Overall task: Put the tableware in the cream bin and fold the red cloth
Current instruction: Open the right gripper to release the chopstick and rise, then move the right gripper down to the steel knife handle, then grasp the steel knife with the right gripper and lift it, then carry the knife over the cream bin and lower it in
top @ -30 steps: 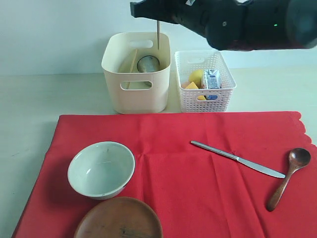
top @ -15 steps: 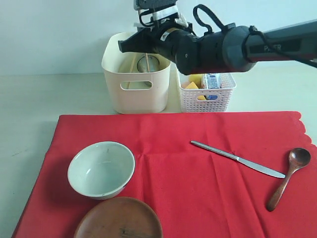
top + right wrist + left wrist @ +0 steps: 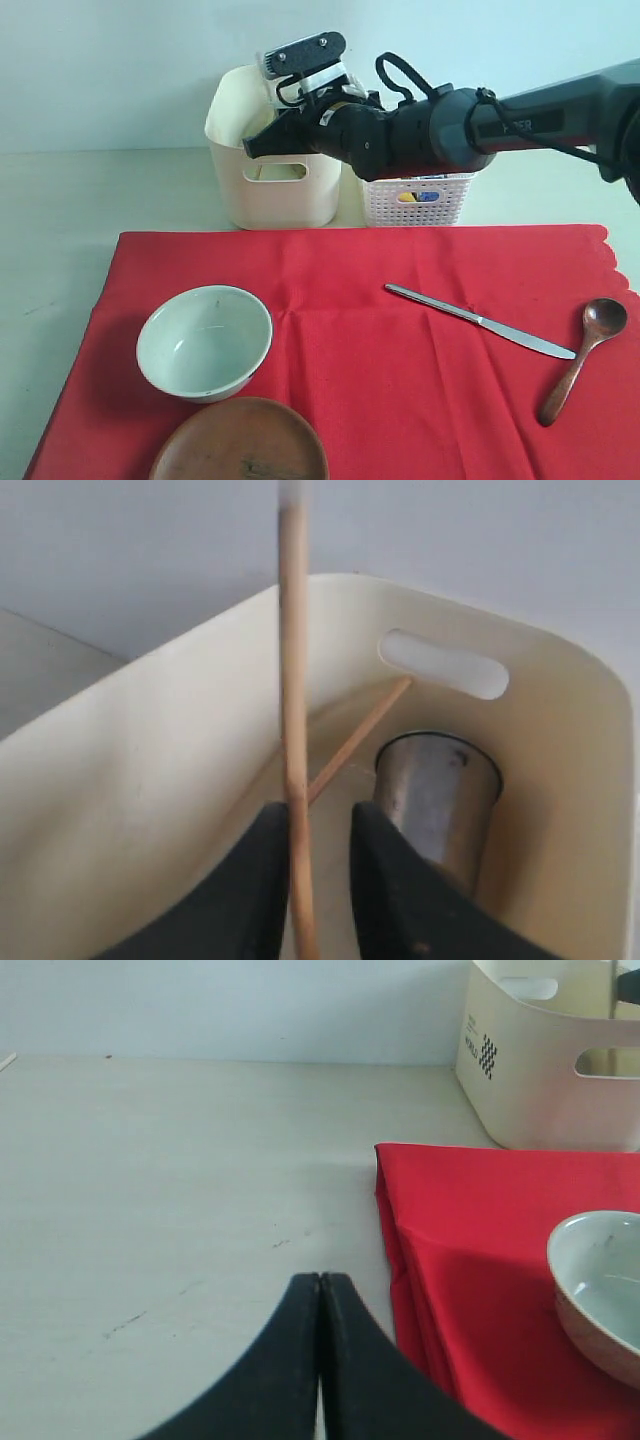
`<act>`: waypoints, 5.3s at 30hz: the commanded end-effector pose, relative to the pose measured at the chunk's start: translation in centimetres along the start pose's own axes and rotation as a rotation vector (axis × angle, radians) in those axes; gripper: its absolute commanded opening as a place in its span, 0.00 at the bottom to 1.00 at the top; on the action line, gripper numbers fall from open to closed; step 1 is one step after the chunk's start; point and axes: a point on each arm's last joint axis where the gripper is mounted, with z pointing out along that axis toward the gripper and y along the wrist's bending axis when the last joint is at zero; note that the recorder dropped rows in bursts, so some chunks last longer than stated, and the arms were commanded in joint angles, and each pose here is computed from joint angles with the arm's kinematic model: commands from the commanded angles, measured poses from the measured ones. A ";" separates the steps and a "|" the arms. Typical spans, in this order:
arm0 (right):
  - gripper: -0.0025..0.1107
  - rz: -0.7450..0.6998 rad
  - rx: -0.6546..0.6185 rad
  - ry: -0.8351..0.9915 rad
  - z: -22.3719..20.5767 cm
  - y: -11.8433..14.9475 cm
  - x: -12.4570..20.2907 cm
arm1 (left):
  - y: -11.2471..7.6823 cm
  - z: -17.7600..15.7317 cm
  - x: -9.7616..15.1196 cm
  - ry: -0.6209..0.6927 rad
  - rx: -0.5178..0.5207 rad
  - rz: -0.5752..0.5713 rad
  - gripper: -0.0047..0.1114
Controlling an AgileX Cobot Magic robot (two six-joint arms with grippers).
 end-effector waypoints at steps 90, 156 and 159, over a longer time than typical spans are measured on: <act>0.21 -0.239 -0.187 1.157 -11.4 -6.1 9.1 | 0.0 0.0 0.0 -0.016 0.005 0.001 0.04; 0.02 0.057 -0.408 -0.100 -12.8 -3.5 -11.6 | 0.0 0.0 0.0 -0.016 0.005 0.001 0.04; 0.02 0.046 -0.397 -0.175 -11.2 -3.7 -11.8 | 0.0 0.0 0.0 -0.016 0.005 0.001 0.04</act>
